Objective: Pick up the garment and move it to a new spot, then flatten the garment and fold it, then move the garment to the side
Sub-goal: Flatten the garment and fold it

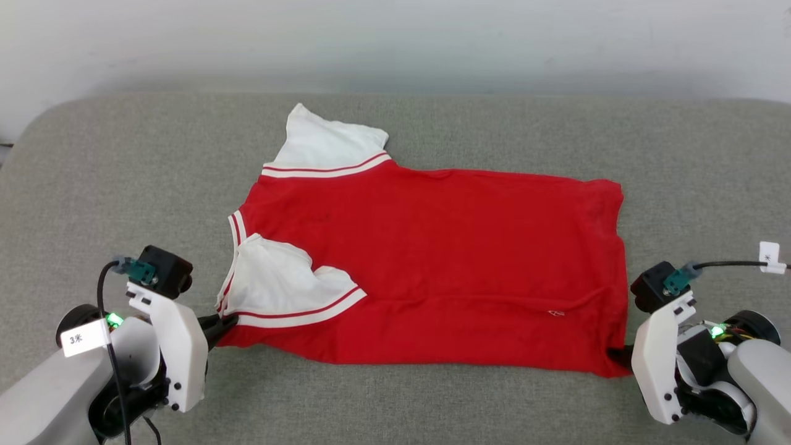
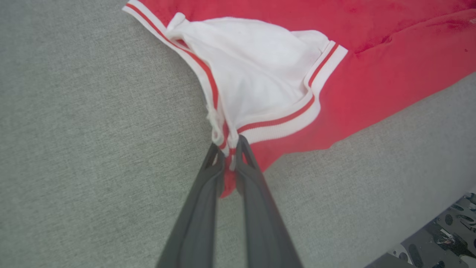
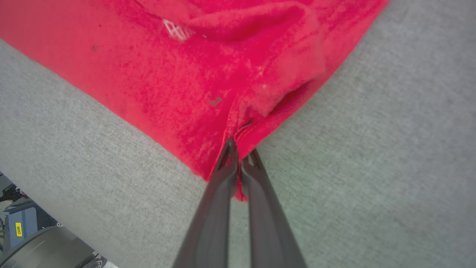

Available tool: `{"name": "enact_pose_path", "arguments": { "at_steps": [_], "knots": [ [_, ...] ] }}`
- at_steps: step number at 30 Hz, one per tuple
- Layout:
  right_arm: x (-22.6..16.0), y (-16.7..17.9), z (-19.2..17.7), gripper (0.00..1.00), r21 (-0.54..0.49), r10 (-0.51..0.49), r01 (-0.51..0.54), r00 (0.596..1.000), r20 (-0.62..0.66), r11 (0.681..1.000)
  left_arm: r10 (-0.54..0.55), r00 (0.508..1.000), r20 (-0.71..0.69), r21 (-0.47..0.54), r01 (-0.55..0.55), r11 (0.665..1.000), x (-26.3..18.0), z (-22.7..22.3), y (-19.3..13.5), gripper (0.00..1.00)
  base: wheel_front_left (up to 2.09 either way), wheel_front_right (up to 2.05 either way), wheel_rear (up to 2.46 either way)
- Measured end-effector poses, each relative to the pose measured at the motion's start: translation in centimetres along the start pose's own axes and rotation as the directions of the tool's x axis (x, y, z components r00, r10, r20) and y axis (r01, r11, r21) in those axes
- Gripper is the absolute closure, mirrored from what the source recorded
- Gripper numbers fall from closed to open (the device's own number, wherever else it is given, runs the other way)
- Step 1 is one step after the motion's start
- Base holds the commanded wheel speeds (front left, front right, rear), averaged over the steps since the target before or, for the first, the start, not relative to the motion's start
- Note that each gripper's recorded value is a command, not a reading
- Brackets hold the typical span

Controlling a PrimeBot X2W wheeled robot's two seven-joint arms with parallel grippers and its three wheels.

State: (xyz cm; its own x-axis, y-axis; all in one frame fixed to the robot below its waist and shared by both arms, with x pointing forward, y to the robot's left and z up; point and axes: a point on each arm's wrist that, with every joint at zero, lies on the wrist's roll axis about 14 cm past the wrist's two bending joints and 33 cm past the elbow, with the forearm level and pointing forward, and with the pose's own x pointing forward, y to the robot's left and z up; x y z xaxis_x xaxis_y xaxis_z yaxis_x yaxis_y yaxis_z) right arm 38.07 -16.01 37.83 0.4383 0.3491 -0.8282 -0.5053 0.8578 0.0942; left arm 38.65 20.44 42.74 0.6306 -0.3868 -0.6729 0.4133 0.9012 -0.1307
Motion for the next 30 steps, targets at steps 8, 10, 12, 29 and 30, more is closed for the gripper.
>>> {"name": "enact_pose_path", "arguments": {
  "at_steps": [8, 10, 12, 29, 30],
  "knots": [
    [-3.7, -0.3, 1.5, 1.0, 0.011, -0.023, 0.022, 0.987, 0.161, 1.0, 0.008, 0.998, 0.055, -0.011, -0.008, 1.0, -2.4, -0.2, -0.7, 1.0, 0.0, 0.0, 0.0],
    [-4.5, -0.3, 1.4, 1.0, 0.012, -0.026, 0.025, 0.983, 0.18, 1.0, 0.01, 0.998, 0.063, -0.011, -0.009, 1.0, -3.0, -0.4, -0.9, 1.0, 0.0, 0.0, 0.0],
    [-5.2, -0.3, 1.3, 1.0, 0.011, -0.029, 0.027, 0.98, 0.195, 1.0, 0.012, 0.997, 0.07, -0.011, -0.012, 1.0, -3.6, -0.6, -1.1, 1.0, 0.0, 0.0, 0.0],
    [-7.9, -0.8, -6.7, 1.0, 0.149, -0.06, 0.053, 0.997, 0.042, 0.987, -0.006, 0.999, -0.047, -0.165, -0.002, 0.986, -5.1, -8.6, -4.2, 1.0, 0.0, 0.0, 0.0],
    [-7.7, -0.8, -7.2, 1.0, 0.161, -0.057, 0.052, 0.998, 0.026, 0.986, -0.006, 0.998, -0.059, -0.173, -0.005, 0.985, -5.0, -9.1, -4.3, 1.0, 0.0, 0.0, 0.0]
  ]
}}
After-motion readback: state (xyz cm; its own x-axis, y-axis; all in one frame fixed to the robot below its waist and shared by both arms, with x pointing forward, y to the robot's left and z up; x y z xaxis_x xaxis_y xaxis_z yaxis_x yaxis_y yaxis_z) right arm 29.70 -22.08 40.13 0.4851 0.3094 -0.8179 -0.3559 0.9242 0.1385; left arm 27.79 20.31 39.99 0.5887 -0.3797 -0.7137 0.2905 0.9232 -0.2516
